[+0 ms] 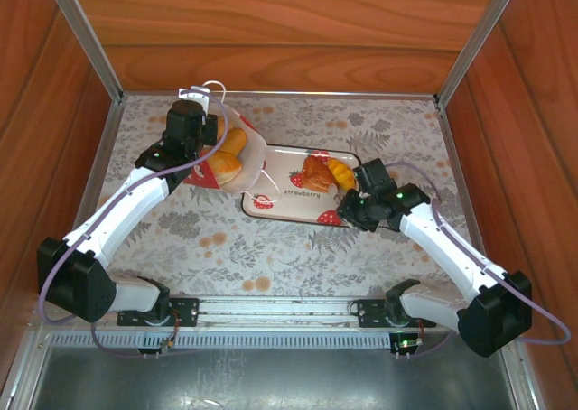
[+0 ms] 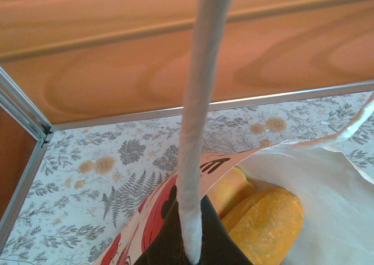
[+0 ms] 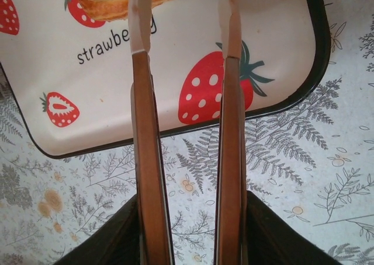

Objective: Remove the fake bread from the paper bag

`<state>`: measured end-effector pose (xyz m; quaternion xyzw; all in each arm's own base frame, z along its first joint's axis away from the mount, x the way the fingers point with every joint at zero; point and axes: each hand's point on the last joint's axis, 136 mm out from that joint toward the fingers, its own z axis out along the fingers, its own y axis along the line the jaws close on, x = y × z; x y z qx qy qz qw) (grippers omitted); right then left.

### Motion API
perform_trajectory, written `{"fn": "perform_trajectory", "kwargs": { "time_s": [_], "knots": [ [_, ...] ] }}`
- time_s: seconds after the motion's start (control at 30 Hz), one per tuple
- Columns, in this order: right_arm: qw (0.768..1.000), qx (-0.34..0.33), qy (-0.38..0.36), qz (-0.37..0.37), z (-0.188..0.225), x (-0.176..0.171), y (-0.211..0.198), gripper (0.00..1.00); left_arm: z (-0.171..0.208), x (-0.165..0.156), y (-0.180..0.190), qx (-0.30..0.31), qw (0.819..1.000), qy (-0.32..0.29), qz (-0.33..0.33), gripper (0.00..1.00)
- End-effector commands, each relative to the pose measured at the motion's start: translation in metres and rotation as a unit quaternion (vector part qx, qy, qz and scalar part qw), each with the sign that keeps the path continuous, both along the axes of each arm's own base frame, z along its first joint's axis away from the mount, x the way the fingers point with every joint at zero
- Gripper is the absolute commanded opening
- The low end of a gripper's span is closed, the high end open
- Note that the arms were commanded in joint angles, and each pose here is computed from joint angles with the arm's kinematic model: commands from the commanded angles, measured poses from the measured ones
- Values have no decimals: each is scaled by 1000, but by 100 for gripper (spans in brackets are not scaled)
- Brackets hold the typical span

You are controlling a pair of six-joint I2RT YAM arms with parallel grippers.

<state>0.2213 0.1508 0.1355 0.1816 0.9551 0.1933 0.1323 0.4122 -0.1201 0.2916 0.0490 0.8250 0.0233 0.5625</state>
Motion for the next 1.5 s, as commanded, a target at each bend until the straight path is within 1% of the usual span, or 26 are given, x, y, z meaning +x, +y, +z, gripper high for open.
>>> {"fn": "perform_trajectory", "kwargs": {
  "time_s": [0.0,0.13,0.27,0.37,0.47,0.67,0.87,1.0,1.1,1.33,1.47],
  "knots": [
    [1000,-3,-24,1,22,3,-5,42,26,2,-3,-23,999,-37,-5,0],
    [999,14,-48,23,42,8,4,40,24,2,-5,-22,999,-34,-12,0],
    [995,49,-67,54,64,14,20,37,21,1,-7,-21,999,-31,-17,0],
    [990,77,-87,77,83,19,35,35,21,0,-7,-18,999,-32,-20,0],
    [984,89,-112,103,105,22,47,34,20,-2,-7,-15,999,-33,-24,0],
    [965,105,-165,173,145,23,83,32,20,-3,-8,-18,999,-36,-27,0],
    [938,123,-207,251,183,12,126,33,18,-4,-9,-18,999,-34,-30,0],
    [924,140,-202,293,188,5,154,34,17,-4,-11,-19,999,-32,-34,0],
    [920,149,-186,312,182,3,170,37,16,-3,-12,-17,999,-31,-36,0],
    [917,179,-134,329,164,2,196,43,9,-4,-16,-13,998,-26,-51,0],
    [921,181,-105,329,155,0,200,46,6,-6,-20,-13,998,-20,-64,0]
  ]
}}
